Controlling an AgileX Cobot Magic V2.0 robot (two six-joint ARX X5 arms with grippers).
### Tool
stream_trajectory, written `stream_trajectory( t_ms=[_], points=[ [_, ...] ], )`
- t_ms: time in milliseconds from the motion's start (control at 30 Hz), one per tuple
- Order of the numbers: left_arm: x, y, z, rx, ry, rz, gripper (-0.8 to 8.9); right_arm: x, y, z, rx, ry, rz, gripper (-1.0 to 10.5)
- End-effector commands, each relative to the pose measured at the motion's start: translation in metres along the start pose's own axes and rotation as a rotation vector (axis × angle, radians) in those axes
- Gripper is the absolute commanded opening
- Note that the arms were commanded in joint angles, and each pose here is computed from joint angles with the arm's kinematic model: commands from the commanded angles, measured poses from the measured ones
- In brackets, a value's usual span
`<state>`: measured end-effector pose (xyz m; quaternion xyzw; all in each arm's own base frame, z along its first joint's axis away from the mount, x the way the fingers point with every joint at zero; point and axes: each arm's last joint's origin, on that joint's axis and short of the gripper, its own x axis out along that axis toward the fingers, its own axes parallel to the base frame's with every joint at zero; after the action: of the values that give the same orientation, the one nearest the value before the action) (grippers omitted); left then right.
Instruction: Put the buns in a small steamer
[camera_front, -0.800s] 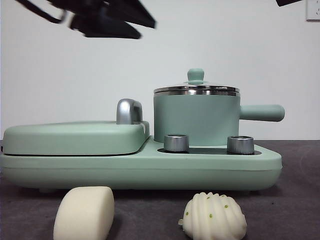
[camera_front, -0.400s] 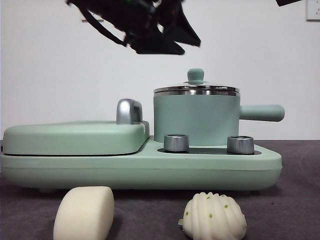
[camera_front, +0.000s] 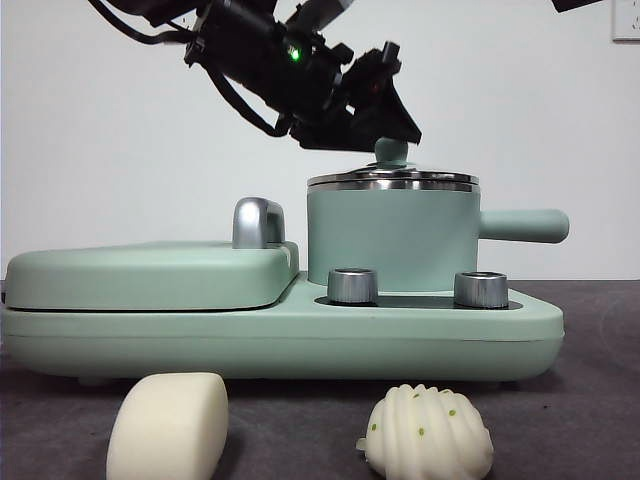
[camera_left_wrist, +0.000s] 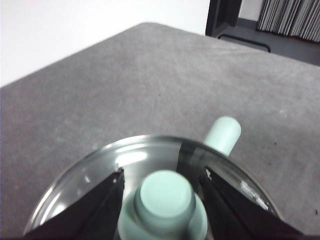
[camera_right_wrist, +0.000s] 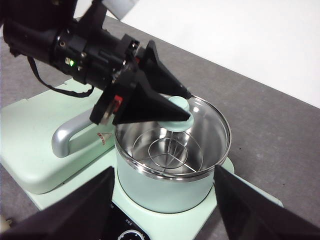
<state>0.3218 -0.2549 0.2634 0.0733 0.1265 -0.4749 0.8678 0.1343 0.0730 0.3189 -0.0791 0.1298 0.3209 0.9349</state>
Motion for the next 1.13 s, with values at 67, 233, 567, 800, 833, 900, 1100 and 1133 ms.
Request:
stream_trajectory(
  t_ms=[67,233,567,800,833,900,1100,1133],
  points=[
    [0.008,-0.002,-0.001,0.039,0.016,-0.009,2.47,-0.001,0.000,0.007,0.000,-0.030,-0.003,3.2],
    [0.007,-0.002,-0.002,0.042,0.033,-0.009,2.03,-0.001,0.000,0.007,0.000,-0.030,-0.003,3.2],
    [0.008,-0.004,0.000,0.049,0.018,-0.012,0.08,-0.001,0.000,0.007,0.000,-0.030,-0.003,3.2],
    [0.004,-0.003,0.018,0.062,-0.023,-0.006,0.08,-0.001,0.000,0.007,0.000,-0.030,-0.003,3.2],
    [0.003,-0.003,0.022,0.064,-0.031,-0.005,0.08,-0.001,0.000,0.007,0.000,-0.030,-0.002,3.2],
    [0.000,-0.003,0.032,0.064,-0.029,-0.004,0.08,-0.001,0.000,0.007,0.000,-0.030,-0.003,3.2],
    [-0.019,-0.003,0.060,0.039,0.054,0.046,0.09,-0.001,0.000,0.007,0.000,-0.030,-0.003,3.2],
    [-0.023,-0.003,0.062,0.035,0.070,0.067,0.10,-0.001,0.000,0.007,0.000,-0.030,-0.002,3.2]
  ],
)
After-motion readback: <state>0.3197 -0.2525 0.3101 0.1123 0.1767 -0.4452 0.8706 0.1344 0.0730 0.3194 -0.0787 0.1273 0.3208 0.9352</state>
